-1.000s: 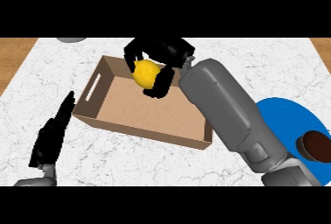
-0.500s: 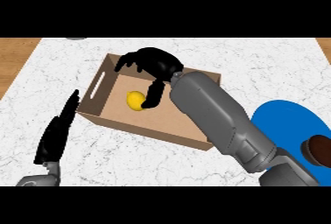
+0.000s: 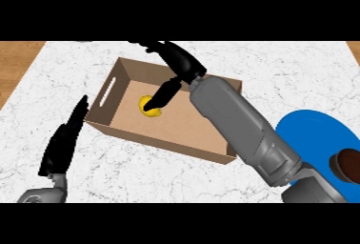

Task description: Pick the lemon from the plate and place it in the cardboard box

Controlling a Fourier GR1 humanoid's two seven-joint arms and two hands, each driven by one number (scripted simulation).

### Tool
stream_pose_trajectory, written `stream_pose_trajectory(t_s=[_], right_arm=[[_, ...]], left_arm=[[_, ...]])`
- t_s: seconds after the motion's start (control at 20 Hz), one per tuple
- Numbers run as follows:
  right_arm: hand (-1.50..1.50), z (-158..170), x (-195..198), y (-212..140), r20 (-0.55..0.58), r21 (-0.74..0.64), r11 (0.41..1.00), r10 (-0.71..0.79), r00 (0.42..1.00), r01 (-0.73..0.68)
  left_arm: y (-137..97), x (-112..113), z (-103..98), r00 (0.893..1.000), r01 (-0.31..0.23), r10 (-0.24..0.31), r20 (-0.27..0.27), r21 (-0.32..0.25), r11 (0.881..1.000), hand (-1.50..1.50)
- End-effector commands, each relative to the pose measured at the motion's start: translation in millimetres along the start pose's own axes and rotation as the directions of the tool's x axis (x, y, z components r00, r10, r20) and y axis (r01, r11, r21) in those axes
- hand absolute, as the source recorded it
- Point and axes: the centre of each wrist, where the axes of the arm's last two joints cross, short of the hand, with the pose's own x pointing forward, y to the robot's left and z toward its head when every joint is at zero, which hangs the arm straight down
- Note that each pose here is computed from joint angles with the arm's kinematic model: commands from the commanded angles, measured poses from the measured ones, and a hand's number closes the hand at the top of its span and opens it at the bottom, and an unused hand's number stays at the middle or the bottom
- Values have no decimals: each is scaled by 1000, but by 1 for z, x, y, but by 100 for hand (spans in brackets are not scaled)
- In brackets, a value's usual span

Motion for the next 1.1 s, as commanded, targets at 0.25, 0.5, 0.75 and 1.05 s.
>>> stream_pose_trajectory(t_s=[0.25, 0.5, 0.75, 1.05], right_arm=[[-150, 3, -12, -72, 45, -213, 918, -333, 942, 335], [-150, 30, -38, -123, 11, -383, 865, -346, 938, 323], [-150, 84, -61, -192, 37, -423, 838, -364, 931, 345], [-150, 122, -71, -229, 35, -391, 865, -327, 944, 314]], left_arm=[[4, 5, 0, 1000, -5, 5, -13, 19, 1000, 0], [-10, 5, 6, 1000, -4, 4, -2, 18, 1000, 0], [2, 1, 11, 999, -14, 14, 33, 3, 1000, 0], [9, 1, 0, 999, -7, 7, 35, -12, 1000, 0]])
